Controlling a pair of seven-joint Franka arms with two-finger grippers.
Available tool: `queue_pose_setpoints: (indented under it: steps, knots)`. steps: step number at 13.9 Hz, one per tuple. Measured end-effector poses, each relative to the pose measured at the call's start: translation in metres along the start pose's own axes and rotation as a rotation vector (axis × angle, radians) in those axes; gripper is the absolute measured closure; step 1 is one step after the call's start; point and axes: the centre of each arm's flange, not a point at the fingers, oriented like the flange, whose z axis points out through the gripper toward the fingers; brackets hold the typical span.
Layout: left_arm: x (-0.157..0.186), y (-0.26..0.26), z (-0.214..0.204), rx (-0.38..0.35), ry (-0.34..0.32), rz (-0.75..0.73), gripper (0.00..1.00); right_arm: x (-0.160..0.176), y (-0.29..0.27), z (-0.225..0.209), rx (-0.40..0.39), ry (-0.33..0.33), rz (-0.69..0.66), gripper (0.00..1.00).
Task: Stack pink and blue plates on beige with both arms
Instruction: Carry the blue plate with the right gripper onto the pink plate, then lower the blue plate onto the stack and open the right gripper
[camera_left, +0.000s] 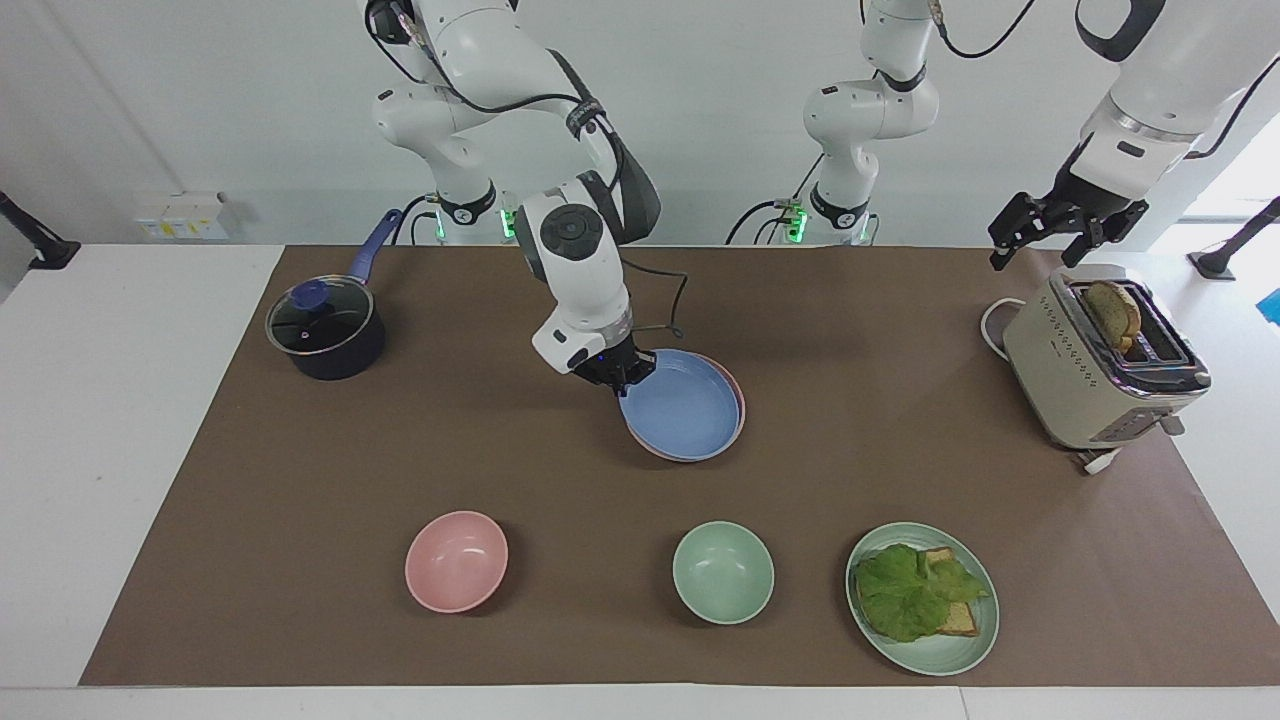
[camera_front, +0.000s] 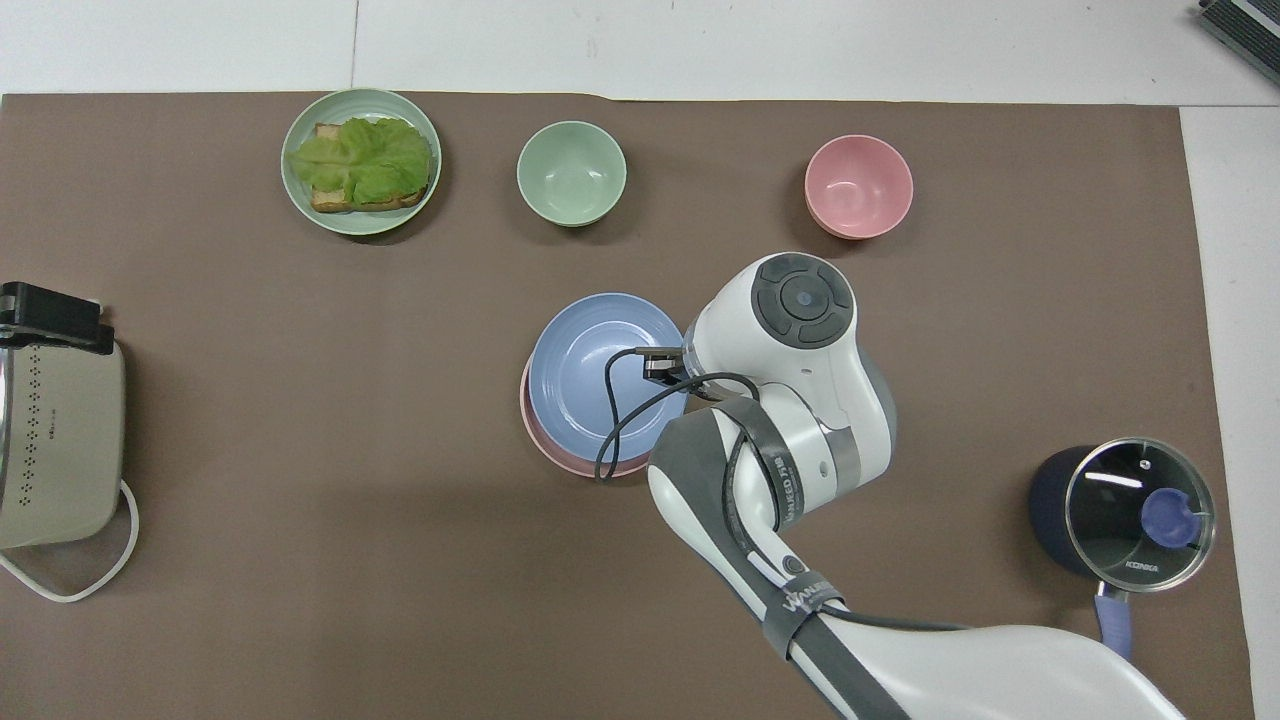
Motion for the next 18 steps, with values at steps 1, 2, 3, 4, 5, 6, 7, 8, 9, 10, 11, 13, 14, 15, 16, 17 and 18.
queue_pose_setpoints:
  steps: [1,2,3,4,5,6,7,8,9,10,11,13,14,15,16,17,18]
  knots:
    - [0.0,0.0,0.0,0.0,0.0,0.0,0.0,-0.001,-0.002,0.004,-0.002,-0.003,-0.003,0.95]
    - [0.0,0.0,0.0,0.0,0.0,0.0,0.0,-0.002,-0.003,0.007,-0.003,-0.003,-0.005,0.95]
    - [0.0,0.0,0.0,0.0,0.0,0.0,0.0,-0.002,-0.003,0.009,-0.002,0.0,-0.006,0.95]
    - [0.0,0.0,0.0,0.0,0.0,0.0,0.0,-0.001,-0.003,0.012,0.0,0.006,-0.009,0.95]
    - [0.0,0.0,0.0,0.0,0.0,0.0,0.0,0.0,-0.003,0.015,0.0,0.008,-0.011,0.95]
    - [0.0,0.0,0.0,0.0,0.0,0.0,0.0,0.0,-0.003,0.017,0.0,0.008,-0.015,0.95]
    - [0.0,0.0,0.0,0.0,0.0,0.0,0.0,0.0,-0.003,0.018,0.0,0.008,-0.021,0.95]
    - [0.0,0.0,0.0,0.0,0.0,0.0,0.0,0.0,-0.003,0.019,0.004,0.005,-0.027,0.95]
    - [0.0,0.0,0.0,0.0,0.0,0.0,0.0,0.0,-0.002,0.019,0.012,0.0,-0.035,0.95]
    - [0.0,0.0,0.0,0.0,0.0,0.0,0.0,0.001,-0.001,0.021,0.018,-0.004,-0.039,0.95]
    - [0.0,0.0,0.0,0.0,0.0,0.0,0.0,0.002,-0.001,0.023,0.019,-0.007,-0.04,0.88]
    - [0.0,0.0,0.0,0.0,0.0,0.0,0.0,0.002,-0.001,0.027,0.018,-0.008,-0.04,0.68]
    - [0.0,0.0,0.0,0.0,0.0,0.0,0.0,0.002,-0.001,0.027,0.017,-0.009,-0.04,0.56]
    - [0.0,0.0,0.0,0.0,0.0,0.0,0.0,0.003,-0.001,0.026,0.018,-0.007,-0.04,0.45]
    - [0.0,0.0,0.0,0.0,0.0,0.0,0.0,0.003,-0.002,0.025,0.02,-0.005,-0.041,0.33]
    - [0.0,0.0,0.0,0.0,0.0,0.0,0.0,0.004,-0.003,0.022,0.023,0.001,-0.041,0.23]
    - [0.0,0.0,0.0,0.0,0.0,0.0,0.0,0.006,-0.003,0.016,0.028,0.01,-0.04,0.14]
